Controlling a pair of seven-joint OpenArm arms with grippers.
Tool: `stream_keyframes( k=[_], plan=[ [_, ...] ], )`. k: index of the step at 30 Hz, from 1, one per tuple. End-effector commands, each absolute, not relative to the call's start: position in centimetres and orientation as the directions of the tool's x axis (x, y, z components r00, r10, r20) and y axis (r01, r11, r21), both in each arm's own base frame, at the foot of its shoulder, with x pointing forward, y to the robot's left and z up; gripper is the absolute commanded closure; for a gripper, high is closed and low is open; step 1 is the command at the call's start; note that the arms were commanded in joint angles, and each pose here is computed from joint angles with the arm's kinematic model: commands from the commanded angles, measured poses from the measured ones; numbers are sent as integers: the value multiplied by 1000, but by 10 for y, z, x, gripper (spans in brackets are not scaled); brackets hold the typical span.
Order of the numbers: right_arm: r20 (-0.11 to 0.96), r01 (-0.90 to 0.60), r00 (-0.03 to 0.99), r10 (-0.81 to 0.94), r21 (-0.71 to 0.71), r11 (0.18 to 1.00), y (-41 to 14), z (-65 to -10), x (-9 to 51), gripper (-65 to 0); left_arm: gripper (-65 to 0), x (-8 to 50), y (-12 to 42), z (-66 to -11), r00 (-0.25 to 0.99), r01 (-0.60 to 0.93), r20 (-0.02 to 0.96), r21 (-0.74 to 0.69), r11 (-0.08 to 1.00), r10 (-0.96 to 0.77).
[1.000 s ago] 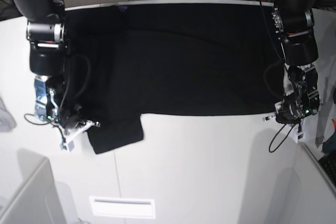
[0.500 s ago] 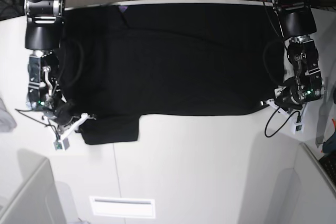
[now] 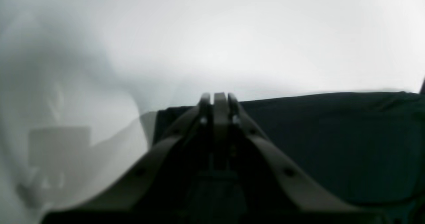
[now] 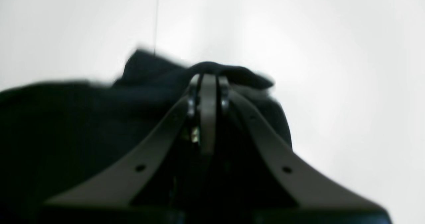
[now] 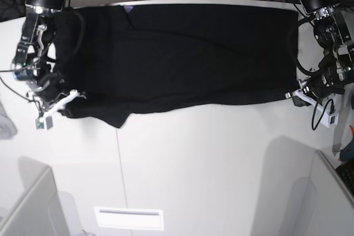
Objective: Fold the T-shirt properly
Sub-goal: 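Lift the hem and fold it over onto the collar with both grippers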
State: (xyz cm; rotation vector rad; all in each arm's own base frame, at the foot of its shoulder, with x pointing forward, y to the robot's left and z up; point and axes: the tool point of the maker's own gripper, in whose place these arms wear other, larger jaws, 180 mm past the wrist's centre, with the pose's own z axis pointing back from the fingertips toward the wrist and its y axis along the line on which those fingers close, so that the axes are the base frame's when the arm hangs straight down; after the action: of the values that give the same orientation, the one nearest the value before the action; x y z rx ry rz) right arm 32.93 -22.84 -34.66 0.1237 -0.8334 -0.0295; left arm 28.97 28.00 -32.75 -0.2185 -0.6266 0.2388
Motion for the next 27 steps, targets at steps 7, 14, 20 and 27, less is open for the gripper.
stream_keyframes(
  k=[7, 14, 20, 27],
  plan=[
    [763, 12, 642, -73, 85, 996, -234, -314, 296, 0, 0, 267, 293, -317, 787, -142, 569, -207, 968, 237],
    [700, 75, 706, -109, 79, 994, -243, -323, 259, 0, 0, 234, 307, -321, 842, -114, 518, -100, 989, 149],
    [647, 100, 740, -183, 164, 981, -238, -336, 235, 0, 0, 215, 310, -331, 871, -111, 472, -77, 991, 135],
    [611, 150, 741, -278, 252, 956, -244, -341, 208, 0, 0, 199, 310, -341, 893, -115, 430, -72, 991, 135]
  ],
)
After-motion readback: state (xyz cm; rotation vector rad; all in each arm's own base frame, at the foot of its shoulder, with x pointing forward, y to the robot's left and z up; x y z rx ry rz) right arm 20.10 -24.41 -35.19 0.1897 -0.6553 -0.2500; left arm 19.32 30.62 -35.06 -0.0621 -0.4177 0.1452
